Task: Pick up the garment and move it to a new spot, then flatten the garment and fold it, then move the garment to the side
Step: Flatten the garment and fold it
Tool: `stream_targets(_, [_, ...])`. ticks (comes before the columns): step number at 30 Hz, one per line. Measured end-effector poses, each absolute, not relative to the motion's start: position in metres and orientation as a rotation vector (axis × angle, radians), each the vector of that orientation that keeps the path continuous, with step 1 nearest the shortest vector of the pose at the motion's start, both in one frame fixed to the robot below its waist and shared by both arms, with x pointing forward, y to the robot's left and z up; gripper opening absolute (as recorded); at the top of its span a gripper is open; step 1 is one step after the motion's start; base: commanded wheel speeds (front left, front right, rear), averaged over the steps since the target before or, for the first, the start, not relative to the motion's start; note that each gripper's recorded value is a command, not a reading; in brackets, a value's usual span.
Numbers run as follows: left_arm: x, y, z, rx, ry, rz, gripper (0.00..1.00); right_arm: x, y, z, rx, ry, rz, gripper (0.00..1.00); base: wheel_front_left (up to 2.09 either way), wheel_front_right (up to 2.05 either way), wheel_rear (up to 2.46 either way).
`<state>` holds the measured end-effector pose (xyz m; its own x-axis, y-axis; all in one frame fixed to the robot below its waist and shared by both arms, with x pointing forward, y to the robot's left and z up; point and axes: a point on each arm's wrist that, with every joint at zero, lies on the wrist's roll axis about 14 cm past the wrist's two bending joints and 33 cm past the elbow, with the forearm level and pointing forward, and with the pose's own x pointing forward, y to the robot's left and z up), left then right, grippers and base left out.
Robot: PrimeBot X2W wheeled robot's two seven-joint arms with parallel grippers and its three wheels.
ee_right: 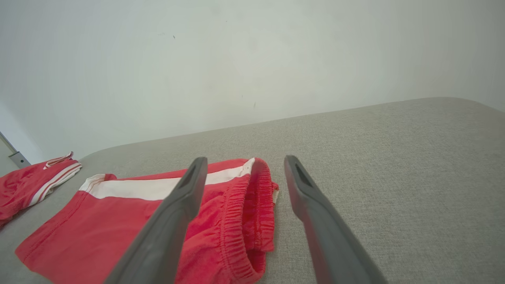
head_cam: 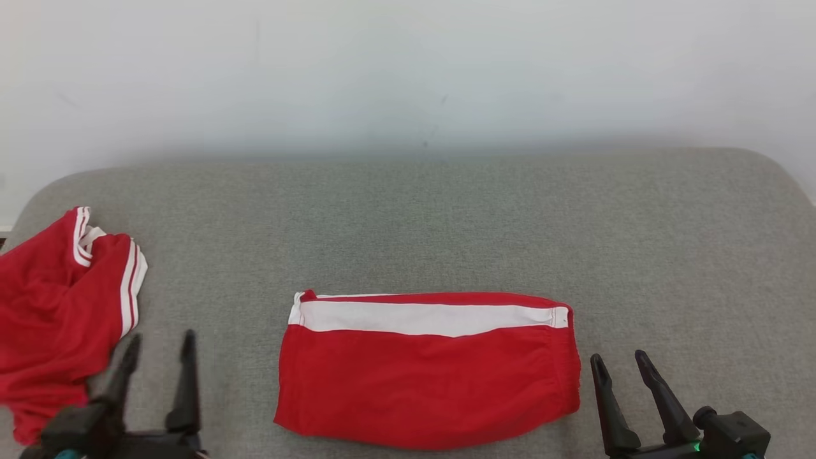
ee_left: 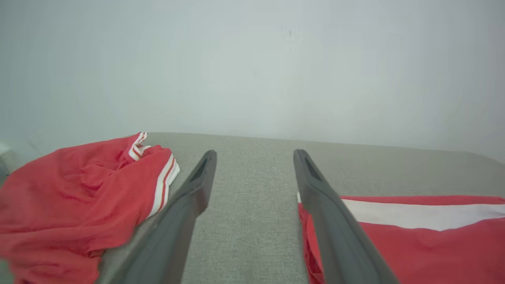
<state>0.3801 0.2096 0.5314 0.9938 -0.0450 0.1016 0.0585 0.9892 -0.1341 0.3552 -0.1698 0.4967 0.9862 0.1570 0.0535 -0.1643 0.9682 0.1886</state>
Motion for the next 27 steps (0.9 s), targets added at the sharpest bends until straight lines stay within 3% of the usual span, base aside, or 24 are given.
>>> stream_targets(8, [0.35,0.243,0.538,-0.058,-0.158,0.091,1.0,0.353,-0.167,0.49,0.217,-0.021,0.148,1.0,0.0,0.0,0.0])
stream_targets(15, [0.338,0.238,0.52,0.042,-0.108,0.061,1.0,0.351,-0.169,0.478,0.199,0.016,0.137,1.0,0.0,0.0,0.0])
stream_targets(27, [0.333,0.226,0.497,0.033,-0.043,0.031,1.0,0.352,-0.17,0.457,0.175,0.08,0.125,1.0,0.0,0.0,0.0])
